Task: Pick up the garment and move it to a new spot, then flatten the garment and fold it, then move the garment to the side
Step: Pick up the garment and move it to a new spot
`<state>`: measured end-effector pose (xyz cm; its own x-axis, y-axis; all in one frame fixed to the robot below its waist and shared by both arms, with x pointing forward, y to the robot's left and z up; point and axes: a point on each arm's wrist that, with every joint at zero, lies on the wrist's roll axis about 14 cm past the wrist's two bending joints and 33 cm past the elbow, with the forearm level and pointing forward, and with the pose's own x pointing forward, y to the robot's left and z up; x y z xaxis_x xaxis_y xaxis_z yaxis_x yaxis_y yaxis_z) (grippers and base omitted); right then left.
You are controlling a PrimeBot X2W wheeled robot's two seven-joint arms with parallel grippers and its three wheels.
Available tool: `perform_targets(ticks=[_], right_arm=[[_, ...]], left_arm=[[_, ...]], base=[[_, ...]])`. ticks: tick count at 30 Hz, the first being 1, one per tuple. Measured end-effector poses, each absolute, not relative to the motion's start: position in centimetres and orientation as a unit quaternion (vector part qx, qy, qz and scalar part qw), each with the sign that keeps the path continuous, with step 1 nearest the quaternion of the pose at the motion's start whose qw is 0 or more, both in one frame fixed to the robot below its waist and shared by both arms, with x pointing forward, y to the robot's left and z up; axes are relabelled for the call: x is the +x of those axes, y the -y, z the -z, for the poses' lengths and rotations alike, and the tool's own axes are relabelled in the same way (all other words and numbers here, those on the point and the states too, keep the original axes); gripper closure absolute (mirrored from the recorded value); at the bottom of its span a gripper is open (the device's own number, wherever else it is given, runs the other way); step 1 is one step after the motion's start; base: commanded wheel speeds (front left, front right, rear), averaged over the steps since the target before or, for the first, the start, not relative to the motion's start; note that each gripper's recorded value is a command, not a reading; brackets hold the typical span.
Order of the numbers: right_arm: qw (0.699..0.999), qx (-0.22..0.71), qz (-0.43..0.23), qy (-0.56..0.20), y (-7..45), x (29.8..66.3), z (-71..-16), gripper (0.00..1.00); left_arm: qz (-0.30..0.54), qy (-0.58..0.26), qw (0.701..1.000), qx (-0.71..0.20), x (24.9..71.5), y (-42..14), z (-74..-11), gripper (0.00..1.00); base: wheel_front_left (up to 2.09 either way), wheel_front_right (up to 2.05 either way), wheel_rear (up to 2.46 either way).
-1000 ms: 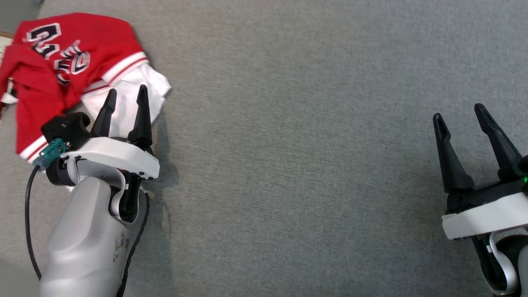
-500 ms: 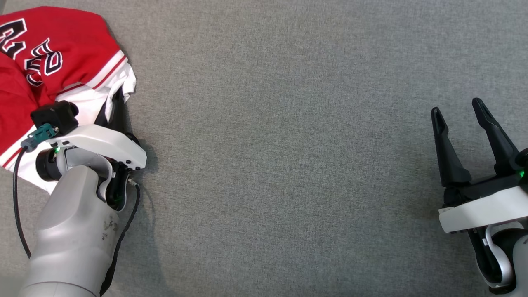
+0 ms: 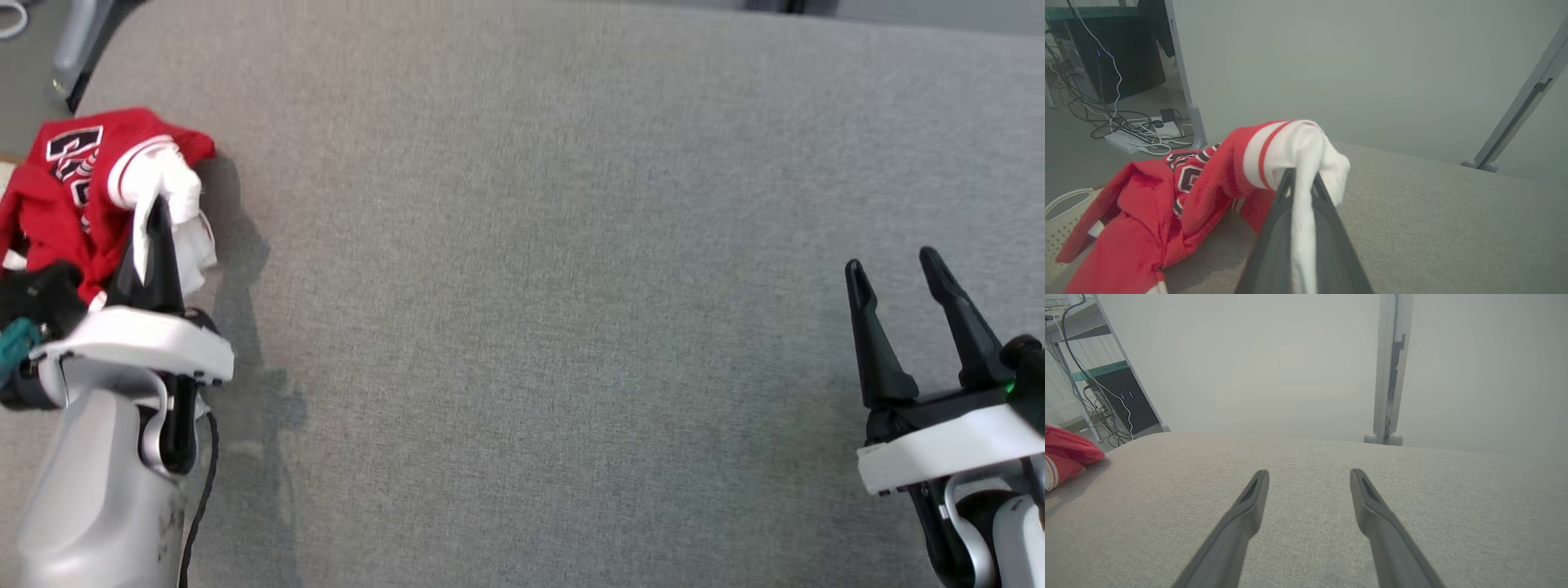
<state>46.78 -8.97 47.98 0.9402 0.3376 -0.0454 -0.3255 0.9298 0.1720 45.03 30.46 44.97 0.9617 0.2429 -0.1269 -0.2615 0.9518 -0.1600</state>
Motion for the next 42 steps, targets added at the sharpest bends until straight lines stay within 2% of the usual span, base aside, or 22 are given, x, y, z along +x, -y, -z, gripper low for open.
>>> perform_targets(ticks=[8,21,34,42], right_arm=[[0.986,0.072,-0.151,-0.019,10.5,43.3,-50.4,0.0],[0.992,0.059,-0.114,0.002,13.5,39.3,-52.5,0.0],[0.994,0.061,-0.096,0.009,14.7,38.7,-53.0,0.0],[0.995,0.069,-0.071,0.011,16.1,38.9,-52.9,0.0]], left_arm=[[-0.125,-0.015,0.989,-0.073,39.9,-28.8,-47.4,1.0],[-0.097,-0.038,0.991,-0.083,34.9,-24.9,-47.8,1.0],[-0.055,-0.032,0.995,-0.072,35.3,-22.7,-49.4,1.0],[0.035,-0.002,0.996,-0.08,38.9,-17.2,-51.4,1.0]], base=[[0.0,0.0,0.0],[0.0,0.0,0.0],[0.0,0.0,0.0],[0.0,0.0,0.0]])
